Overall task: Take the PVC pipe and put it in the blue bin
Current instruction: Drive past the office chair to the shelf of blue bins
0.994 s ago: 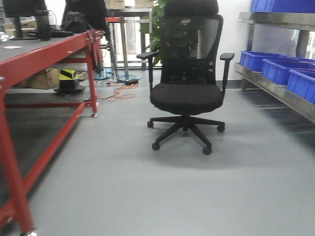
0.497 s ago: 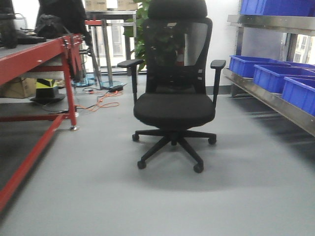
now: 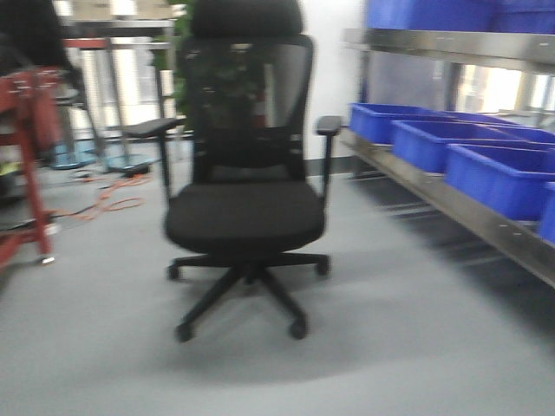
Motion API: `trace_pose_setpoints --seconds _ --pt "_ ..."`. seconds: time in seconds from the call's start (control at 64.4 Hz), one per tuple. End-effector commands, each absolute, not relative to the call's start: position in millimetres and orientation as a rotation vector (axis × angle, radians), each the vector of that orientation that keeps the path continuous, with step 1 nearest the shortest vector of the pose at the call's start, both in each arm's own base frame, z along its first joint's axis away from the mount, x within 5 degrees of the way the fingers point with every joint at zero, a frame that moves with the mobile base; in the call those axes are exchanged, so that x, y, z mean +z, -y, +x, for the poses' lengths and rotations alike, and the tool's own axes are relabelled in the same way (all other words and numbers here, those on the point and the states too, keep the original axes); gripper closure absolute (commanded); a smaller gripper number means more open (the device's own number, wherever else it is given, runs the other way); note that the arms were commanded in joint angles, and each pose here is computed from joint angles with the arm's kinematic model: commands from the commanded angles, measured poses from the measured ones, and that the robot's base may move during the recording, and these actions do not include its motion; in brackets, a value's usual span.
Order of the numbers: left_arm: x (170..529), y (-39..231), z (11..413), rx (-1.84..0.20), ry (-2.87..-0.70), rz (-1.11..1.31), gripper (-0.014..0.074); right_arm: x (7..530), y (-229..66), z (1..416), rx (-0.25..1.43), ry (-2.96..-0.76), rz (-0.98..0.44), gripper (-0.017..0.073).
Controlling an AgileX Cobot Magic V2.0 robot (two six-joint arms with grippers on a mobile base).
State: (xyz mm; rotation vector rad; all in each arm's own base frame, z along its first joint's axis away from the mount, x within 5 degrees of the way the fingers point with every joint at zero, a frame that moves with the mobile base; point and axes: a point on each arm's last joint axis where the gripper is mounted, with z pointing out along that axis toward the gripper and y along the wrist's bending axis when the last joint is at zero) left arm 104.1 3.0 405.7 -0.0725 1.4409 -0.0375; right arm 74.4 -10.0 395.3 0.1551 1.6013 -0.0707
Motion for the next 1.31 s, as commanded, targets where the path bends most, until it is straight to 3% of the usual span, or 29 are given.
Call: trace_pose_setpoints --seconds 0.0,1.29 --pt "407.9 -3.2 103.2 -0.036 -1.416 -0.074 0.0704 397.1 10.5 73.5 -0.090 -1.575 0.147 0.0727" --pt "408.0 -3.2 102.7 -0.036 -1.415 -0.074 0.0704 397.3 10.5 73.4 -0.090 -1.572 0.147 0.0727"
